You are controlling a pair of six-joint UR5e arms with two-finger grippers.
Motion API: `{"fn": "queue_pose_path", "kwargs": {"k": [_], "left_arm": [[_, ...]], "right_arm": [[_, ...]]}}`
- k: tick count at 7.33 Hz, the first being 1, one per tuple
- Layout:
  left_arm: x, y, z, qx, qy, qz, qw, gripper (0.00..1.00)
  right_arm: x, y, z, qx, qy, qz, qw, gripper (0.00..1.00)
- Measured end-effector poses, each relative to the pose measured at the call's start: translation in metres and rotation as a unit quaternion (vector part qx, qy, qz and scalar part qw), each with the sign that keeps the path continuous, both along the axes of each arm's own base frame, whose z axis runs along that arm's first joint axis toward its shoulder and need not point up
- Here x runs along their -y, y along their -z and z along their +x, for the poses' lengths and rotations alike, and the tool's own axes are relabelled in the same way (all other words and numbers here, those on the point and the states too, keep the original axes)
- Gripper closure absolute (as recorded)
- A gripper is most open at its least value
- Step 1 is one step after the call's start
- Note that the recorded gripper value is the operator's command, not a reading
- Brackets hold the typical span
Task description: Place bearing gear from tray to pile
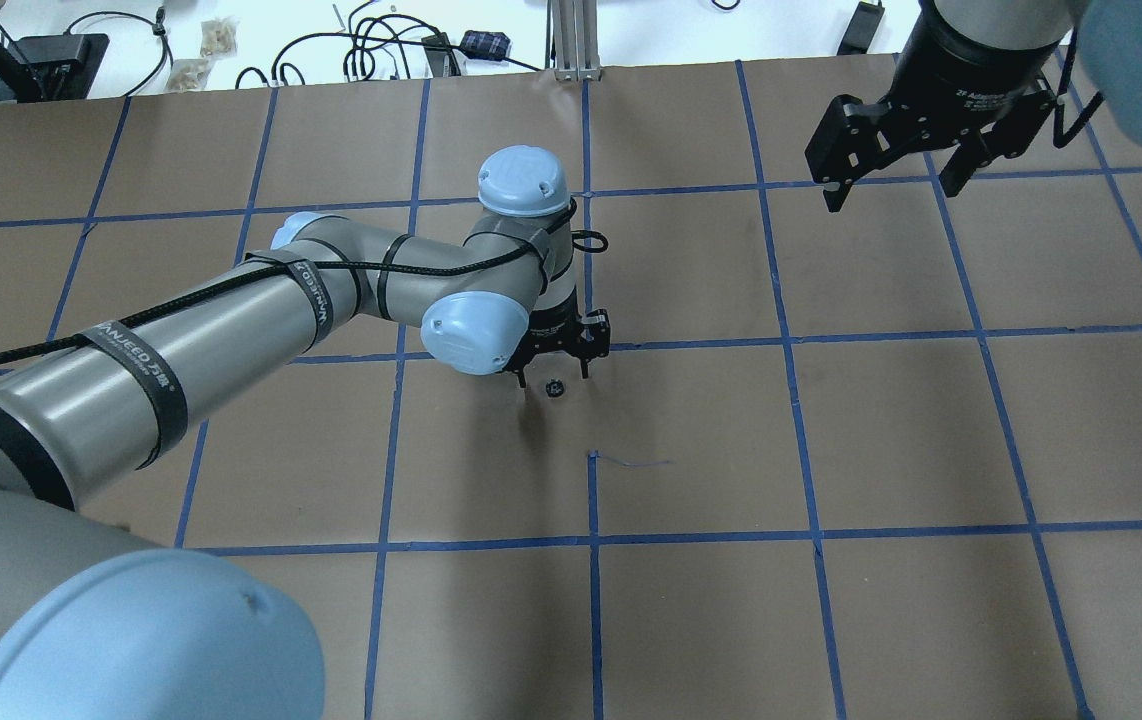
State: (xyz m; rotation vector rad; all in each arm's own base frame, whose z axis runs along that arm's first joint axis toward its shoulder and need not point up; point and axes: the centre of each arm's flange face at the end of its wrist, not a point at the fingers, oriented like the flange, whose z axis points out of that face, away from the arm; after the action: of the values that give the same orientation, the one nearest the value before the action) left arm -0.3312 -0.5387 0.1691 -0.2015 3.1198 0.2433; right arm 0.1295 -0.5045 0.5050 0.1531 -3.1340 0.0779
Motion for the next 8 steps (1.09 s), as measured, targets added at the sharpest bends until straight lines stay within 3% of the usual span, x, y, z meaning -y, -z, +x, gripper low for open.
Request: {"fn": "queue_pose_path", "kwargs": {"k": [1, 2, 3, 4, 8], "left_arm": [[-0.001, 0.001, 0.000, 0.002, 0.003, 0.006, 1.0000, 0.44], [-0.004, 0.003, 0.001, 0.005, 0.006, 0.017, 0.9998, 0.60], [-0.006, 0.003, 0.002, 0.008, 0.008, 0.026, 0.9996, 0.84], [-0.008, 0.004, 0.002, 0.009, 0.009, 0.031, 0.9994, 1.00], [0.007, -0.018, 0.022, 0.011, -0.001, 0.018, 0.9998, 1.00]], "right_arm": [[0.001, 0.000, 0.000, 0.001, 0.000, -0.008, 1.0000, 0.00], [0.002, 0.001, 0.000, 0.002, 0.000, -0.012, 0.9999, 0.00], [0.001, 0.002, 0.001, 0.002, 0.000, -0.012, 0.9999, 0.00], [0.000, 0.003, 0.001, 0.002, 0.001, -0.011, 0.9999, 0.00], [-0.002, 0.004, 0.003, 0.012, 0.003, -0.013, 0.9998, 0.00]]}}
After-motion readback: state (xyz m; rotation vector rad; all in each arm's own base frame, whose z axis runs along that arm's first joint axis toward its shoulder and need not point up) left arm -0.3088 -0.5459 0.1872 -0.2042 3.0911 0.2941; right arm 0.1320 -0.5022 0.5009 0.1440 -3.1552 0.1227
